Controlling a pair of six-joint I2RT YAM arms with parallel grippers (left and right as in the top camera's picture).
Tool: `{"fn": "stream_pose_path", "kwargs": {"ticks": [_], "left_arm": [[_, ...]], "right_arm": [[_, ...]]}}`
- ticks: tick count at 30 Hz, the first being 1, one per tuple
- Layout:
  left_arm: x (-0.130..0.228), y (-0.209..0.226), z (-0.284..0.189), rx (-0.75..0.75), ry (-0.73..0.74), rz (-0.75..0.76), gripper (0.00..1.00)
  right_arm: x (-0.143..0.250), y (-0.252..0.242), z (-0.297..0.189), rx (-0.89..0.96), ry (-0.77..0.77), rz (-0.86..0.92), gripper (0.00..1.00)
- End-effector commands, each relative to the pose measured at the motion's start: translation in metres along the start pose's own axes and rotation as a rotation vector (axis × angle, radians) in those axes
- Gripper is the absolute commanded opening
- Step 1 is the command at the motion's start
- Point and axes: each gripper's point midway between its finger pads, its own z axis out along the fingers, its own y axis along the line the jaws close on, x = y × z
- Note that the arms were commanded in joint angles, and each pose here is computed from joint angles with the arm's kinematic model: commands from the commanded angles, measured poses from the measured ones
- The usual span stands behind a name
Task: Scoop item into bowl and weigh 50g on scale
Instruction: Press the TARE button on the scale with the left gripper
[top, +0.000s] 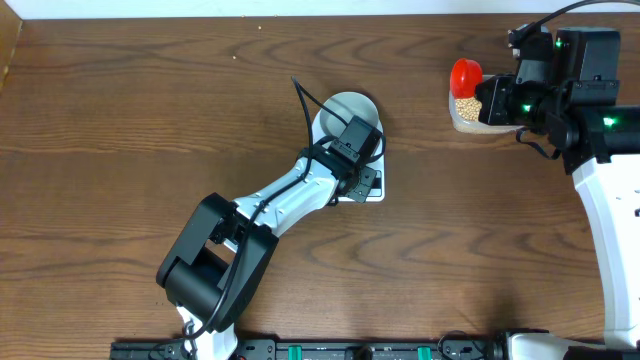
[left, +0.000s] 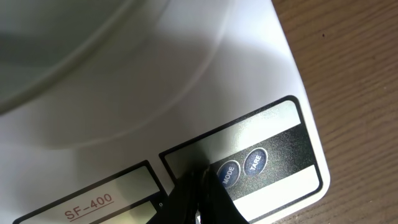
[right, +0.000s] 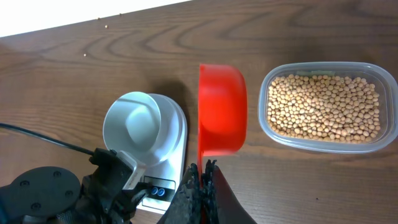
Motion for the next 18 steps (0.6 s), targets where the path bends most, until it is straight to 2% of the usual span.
{"fn": "stream_pose_path", "kwargs": {"ticks": [1, 18], "left_arm": [[0.0124, 0.0065, 0.0096, -0.035, 0.041, 0.012, 0.07], [0.0194, -0.0019, 0.0152, -0.025, 0.062, 0.031, 0.07]], "right_arm": [[-0.0057, 0.0041, -0.0029, -0.005, -0.014, -0.021, 0.01], [-0.0044, 0.0039, -0.0029, -0.004, -0.009, -0.019, 0.01]]}}
